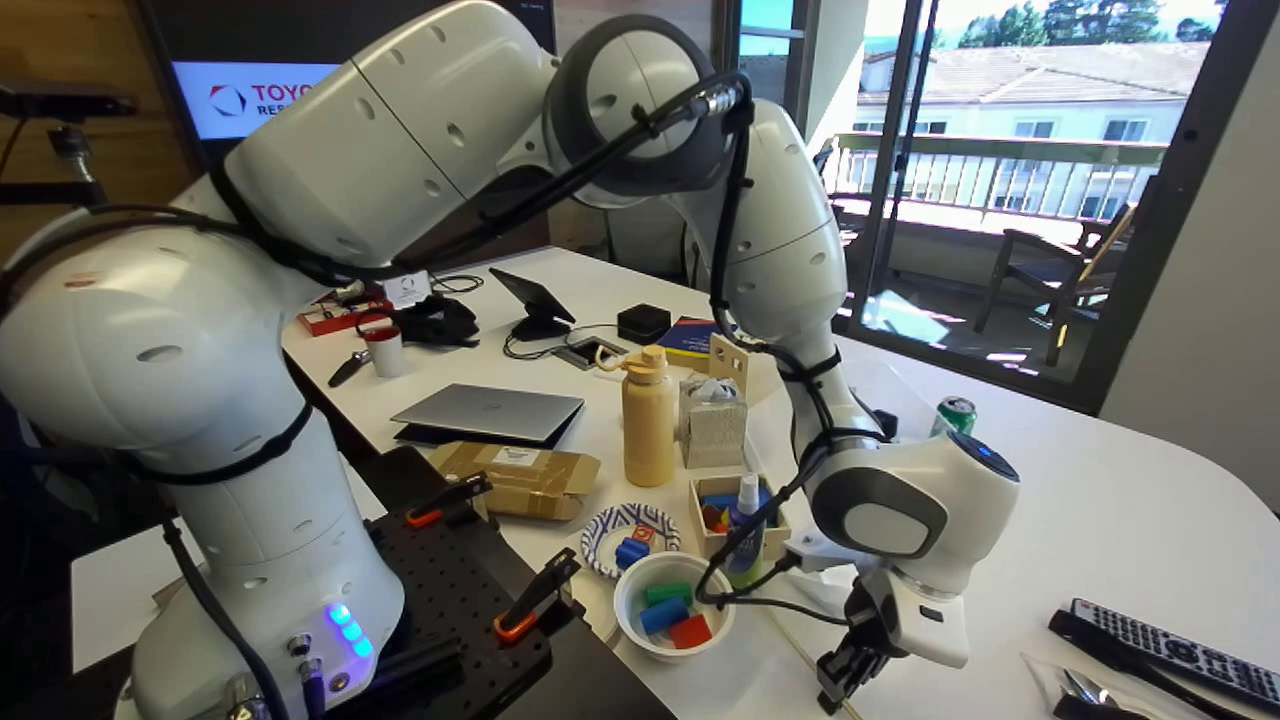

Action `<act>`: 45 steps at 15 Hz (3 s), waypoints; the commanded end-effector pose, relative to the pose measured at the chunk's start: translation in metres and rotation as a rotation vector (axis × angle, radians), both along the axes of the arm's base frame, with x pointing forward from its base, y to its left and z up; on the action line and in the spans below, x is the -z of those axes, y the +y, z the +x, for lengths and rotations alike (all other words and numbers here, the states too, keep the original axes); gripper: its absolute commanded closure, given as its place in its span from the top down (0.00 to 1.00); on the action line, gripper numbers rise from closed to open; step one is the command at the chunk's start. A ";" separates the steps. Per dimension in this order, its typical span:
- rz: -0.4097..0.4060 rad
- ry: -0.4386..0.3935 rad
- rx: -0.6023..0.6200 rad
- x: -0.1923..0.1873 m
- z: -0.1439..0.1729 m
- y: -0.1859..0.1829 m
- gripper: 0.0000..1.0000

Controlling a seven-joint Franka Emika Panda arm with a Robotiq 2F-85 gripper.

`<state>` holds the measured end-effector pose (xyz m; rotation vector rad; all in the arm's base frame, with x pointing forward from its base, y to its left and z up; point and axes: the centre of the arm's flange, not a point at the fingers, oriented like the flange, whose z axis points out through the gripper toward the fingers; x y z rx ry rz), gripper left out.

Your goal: Pick up the sticks and mix the objects in the box

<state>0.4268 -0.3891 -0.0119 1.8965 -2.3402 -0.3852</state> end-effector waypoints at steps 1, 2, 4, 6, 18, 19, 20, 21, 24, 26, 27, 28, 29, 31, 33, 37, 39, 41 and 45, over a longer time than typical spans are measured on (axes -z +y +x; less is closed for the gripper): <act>0.027 0.031 0.050 -0.005 -0.007 0.003 0.05; 0.026 0.023 0.051 -0.009 -0.009 0.002 0.05; 0.019 0.044 0.055 -0.016 -0.018 0.001 0.02; 0.014 0.048 0.077 -0.023 -0.029 -0.007 0.02; -0.094 -0.056 0.081 -0.147 -0.027 -0.019 0.02; -0.099 -0.071 0.070 -0.161 -0.022 -0.015 0.02; -0.116 -0.083 0.056 -0.176 -0.016 -0.011 0.02; -0.130 -0.096 0.038 -0.193 -0.010 -0.006 0.02; -0.214 -0.081 -0.010 -0.240 0.007 0.009 0.02; -0.287 -0.035 -0.044 -0.267 0.016 0.021 0.02; -0.319 -0.009 -0.059 -0.277 0.019 0.027 0.02; -0.353 0.018 -0.072 -0.285 0.021 0.034 0.02; -0.378 0.040 -0.084 -0.291 0.022 0.040 0.02; -0.421 0.078 -0.109 -0.294 0.028 0.056 0.02; -0.470 0.096 -0.129 -0.291 0.033 0.074 0.02; -0.594 0.072 -0.158 -0.297 0.055 0.111 0.02; -0.657 0.047 -0.175 -0.302 0.072 0.128 0.02; -0.701 0.013 -0.194 -0.309 0.091 0.146 0.02; -0.806 -0.049 -0.272 -0.306 0.120 0.183 0.02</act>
